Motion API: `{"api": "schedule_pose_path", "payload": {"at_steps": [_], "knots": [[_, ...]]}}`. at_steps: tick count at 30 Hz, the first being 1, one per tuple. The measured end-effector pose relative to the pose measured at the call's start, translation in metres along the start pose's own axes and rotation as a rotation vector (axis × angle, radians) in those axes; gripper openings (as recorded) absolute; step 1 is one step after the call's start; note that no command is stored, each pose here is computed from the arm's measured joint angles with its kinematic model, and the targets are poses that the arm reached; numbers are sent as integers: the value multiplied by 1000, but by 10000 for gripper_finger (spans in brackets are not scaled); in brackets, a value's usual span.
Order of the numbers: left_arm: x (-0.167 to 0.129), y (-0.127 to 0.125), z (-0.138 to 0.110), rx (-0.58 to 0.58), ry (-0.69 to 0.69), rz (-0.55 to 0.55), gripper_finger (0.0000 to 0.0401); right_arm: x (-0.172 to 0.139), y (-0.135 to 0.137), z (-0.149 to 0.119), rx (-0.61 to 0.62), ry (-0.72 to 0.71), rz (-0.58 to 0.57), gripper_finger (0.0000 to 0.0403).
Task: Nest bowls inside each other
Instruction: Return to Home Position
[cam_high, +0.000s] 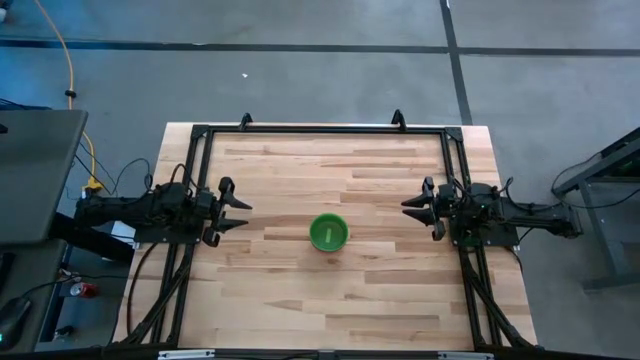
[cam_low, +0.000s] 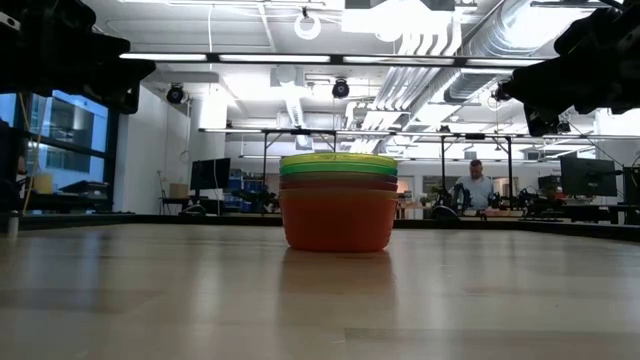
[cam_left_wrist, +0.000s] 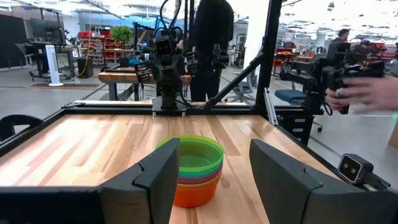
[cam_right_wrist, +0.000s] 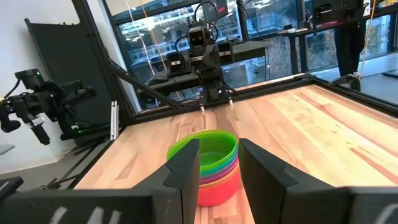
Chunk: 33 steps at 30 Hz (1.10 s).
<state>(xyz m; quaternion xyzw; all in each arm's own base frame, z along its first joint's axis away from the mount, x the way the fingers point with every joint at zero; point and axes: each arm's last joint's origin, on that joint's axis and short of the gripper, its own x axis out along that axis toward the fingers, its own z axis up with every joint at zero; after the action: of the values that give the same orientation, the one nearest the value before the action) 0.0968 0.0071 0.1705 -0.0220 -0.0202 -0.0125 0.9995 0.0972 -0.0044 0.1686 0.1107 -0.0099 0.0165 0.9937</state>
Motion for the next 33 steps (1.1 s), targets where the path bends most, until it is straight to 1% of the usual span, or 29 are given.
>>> {"api": "schedule_pose_path", "payload": {"at_steps": [6, 10, 12, 16, 21, 23, 25, 30, 33], "knots": [[0, 0, 0, 0, 0, 0, 184, 0, 0, 0, -1, -1, -2, 101], [0, 0, 0, 0, 0, 0, 184, 0, 0, 0, -59, 0, -1, 101], [0, 0, 0, 0, 0, 0, 184, 0, 0, 0, -67, -1, 6, 101], [0, 0, 0, 0, 0, 0, 184, 0, 1, 1, 10, 2, 36, 101], [0, 0, 0, 0, 0, 0, 184, 0, 2, 1, -69, 0, 47, 101], [0, 0, 0, 0, 0, 0, 184, 0, 1, 1, -71, -4, 39, 101], [0, 0, 0, 0, 0, 0, 184, 0, 1, 1, -48, -7, 19, 101], [0, 0, 0, 0, 0, 0, 184, 0, 1, 1, -93, -5, 13, 101], [0, 0, 0, 0, 0, 0, 184, 0, 0, 1, -93, -5, 12, 101]]}}
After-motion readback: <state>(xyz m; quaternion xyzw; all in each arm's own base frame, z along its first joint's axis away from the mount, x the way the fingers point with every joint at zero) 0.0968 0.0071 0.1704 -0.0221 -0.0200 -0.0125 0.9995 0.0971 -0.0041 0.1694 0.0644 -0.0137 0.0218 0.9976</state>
